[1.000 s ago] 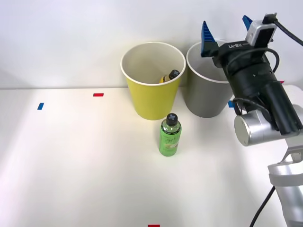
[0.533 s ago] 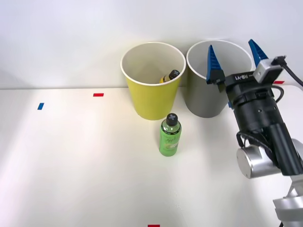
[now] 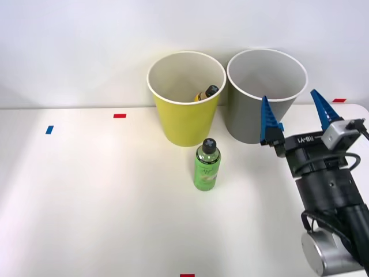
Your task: Put cans in the gray bin, plastic bottles in the light green bin
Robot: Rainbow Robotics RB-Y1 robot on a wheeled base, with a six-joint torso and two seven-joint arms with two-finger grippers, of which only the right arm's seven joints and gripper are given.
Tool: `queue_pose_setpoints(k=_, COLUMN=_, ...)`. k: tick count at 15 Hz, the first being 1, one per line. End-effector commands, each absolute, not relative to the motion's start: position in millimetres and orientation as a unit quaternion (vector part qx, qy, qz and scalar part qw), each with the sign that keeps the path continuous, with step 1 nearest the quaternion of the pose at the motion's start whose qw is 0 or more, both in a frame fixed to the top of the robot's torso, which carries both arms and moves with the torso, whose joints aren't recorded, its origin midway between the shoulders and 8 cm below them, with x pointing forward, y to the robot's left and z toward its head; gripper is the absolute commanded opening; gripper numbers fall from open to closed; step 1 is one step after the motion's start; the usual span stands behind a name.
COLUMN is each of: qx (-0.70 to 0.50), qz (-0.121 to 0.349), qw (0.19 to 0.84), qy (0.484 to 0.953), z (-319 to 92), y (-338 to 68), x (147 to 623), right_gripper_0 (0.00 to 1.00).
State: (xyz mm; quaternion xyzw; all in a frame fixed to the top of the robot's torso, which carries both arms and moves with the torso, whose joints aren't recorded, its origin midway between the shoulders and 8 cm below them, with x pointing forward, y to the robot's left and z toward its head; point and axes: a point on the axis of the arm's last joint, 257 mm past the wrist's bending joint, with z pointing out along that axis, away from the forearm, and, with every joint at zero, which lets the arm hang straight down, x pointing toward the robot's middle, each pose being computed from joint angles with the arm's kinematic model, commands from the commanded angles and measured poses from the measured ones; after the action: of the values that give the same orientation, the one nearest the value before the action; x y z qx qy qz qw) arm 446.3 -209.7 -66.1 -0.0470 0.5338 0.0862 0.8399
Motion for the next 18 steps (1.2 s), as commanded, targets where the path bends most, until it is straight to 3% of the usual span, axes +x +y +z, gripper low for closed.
queue_pose_setpoints(k=1, qx=-0.033, qz=0.087, qw=0.833, qy=0.545, z=-93, y=-216, x=419, right_gripper_0=1.0)
queue_pose_setpoints(k=7, qx=-0.019, qz=0.06, qw=0.798, qy=0.599, z=-155, y=-239, x=373, right_gripper_0=1.0)
queue_pose_setpoints(k=18, qx=-0.008, qz=0.021, qw=0.748, qy=0.664, z=-219, y=-257, x=333, right_gripper_0=1.0)
